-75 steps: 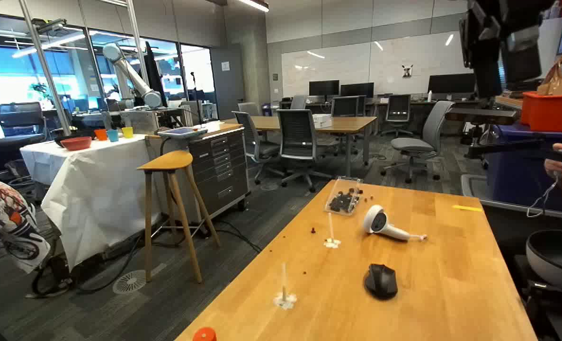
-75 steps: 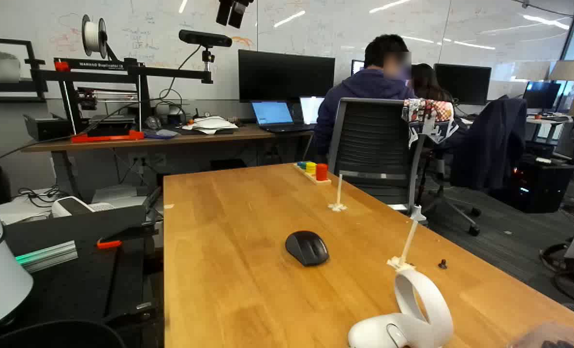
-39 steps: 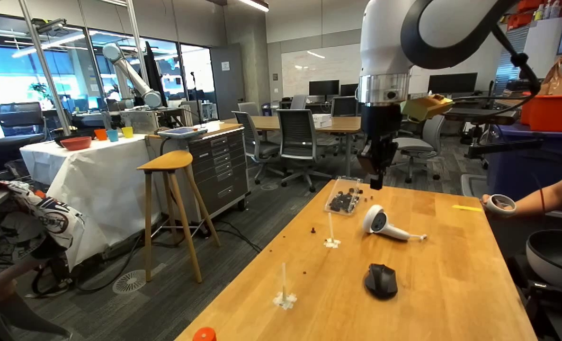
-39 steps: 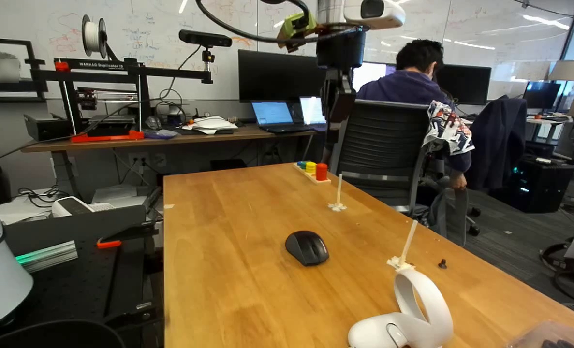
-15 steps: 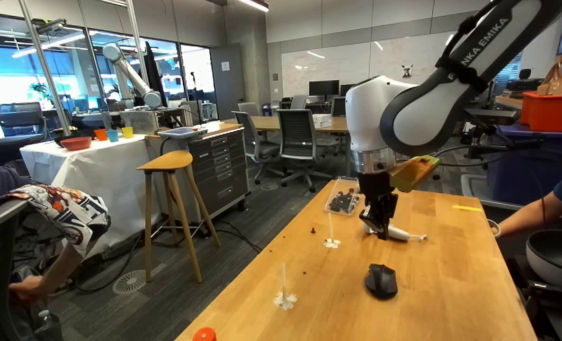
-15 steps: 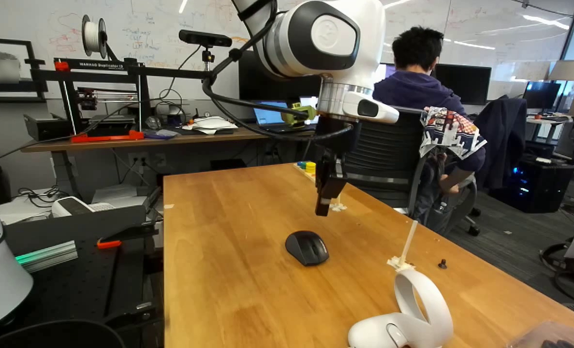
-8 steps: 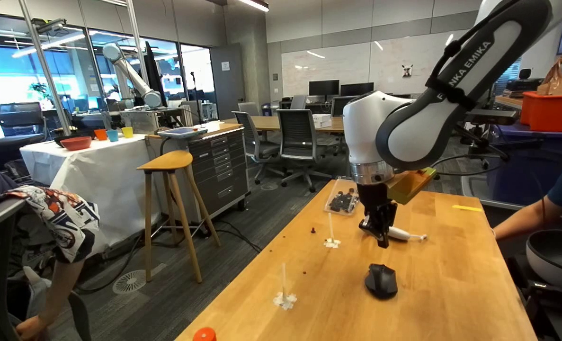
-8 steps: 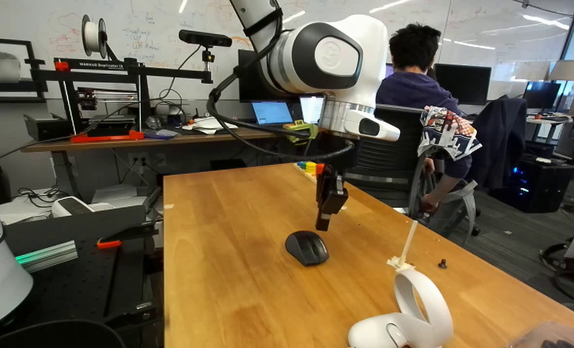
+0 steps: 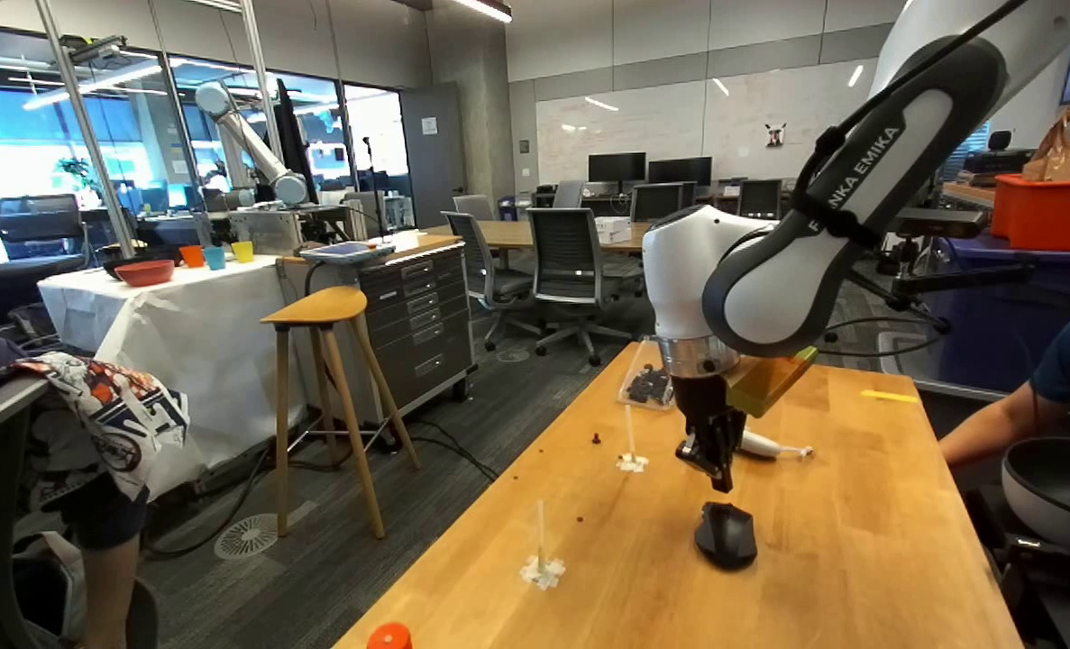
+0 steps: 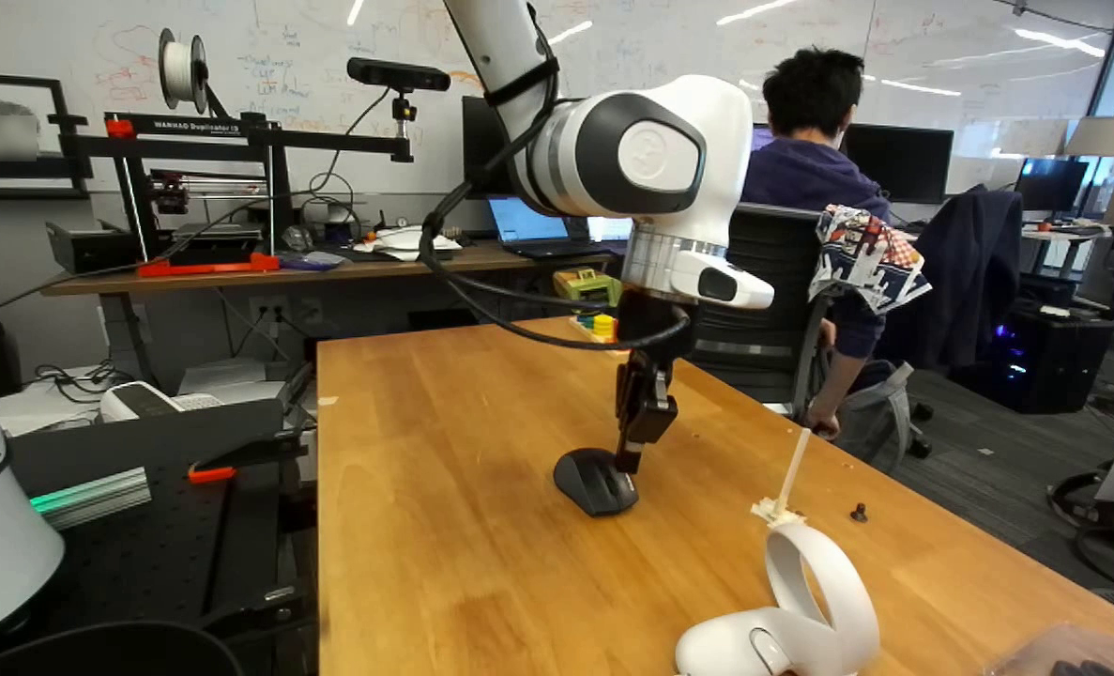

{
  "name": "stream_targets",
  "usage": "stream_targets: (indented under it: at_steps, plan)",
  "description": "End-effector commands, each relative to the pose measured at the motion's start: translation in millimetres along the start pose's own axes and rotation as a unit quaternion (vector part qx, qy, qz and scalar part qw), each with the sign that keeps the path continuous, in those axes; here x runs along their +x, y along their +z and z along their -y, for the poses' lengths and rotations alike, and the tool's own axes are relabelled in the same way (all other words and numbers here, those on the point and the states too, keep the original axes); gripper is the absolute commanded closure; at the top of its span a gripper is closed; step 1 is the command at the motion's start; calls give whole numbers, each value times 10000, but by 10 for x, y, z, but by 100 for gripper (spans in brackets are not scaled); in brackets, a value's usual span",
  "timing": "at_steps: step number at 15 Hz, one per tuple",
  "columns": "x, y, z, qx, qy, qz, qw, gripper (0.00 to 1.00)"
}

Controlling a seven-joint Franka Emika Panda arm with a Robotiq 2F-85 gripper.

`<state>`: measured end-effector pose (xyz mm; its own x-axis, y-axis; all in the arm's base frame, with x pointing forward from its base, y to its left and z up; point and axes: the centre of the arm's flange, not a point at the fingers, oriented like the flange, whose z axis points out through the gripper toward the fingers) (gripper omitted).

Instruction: Left click the mouse

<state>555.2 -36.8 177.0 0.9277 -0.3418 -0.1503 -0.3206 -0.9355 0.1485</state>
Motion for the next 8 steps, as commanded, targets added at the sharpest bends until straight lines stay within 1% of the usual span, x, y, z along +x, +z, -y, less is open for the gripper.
stream_targets:
  at_steps: [1,4,8]
  plan:
    - [141,104,132,-48,4,-93,9999,100]
    - [176,177,199,-46,-36,-90,9999,100]
    - [197,149,202,-25,-28,-114,9999,100]
